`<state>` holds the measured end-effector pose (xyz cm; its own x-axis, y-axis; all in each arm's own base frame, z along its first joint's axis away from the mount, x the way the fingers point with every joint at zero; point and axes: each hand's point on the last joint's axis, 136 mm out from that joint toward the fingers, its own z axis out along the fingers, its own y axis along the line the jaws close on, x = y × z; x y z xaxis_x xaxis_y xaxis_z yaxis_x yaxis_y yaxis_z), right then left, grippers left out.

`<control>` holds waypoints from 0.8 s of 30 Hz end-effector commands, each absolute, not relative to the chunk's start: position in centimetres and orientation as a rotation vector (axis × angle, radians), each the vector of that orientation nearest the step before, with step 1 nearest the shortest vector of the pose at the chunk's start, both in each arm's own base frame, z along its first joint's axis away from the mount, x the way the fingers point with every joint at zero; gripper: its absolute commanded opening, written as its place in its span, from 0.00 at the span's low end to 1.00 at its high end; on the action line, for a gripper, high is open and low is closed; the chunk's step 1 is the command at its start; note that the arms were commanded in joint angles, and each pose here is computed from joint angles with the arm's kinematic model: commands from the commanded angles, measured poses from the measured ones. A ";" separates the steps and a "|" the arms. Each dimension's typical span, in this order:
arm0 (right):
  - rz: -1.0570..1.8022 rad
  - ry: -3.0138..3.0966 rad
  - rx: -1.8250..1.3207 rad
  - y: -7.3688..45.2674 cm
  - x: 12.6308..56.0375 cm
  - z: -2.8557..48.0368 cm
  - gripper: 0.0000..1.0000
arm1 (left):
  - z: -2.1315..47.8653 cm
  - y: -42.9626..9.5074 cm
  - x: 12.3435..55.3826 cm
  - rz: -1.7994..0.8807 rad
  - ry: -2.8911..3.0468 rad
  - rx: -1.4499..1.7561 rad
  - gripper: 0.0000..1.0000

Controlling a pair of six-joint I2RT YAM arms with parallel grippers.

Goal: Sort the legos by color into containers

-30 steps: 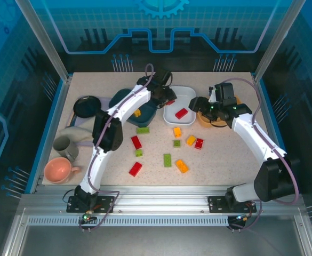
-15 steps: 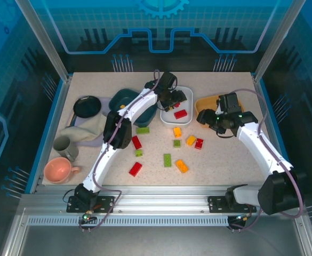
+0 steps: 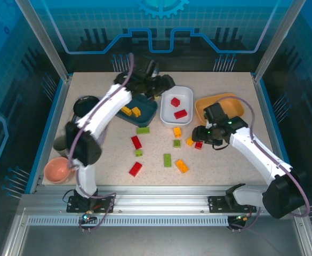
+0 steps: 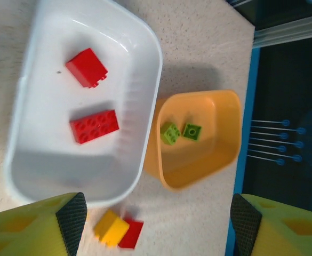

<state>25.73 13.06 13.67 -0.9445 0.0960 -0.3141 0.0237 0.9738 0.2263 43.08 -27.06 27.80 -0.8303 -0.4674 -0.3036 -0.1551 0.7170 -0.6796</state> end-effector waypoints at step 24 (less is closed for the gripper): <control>0.136 3.066 -0.077 21.8 30.1 2.4 0.47 | 15.2 -15.7 24.9 -0.879 2.559 -0.653 0.86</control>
<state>29.45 21.80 2.85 -0.9931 -0.0766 -0.0885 -0.0846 0.9923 0.0900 25.03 -15.22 14.62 -0.8280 -0.5282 -0.1883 -0.3243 0.7250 -0.6076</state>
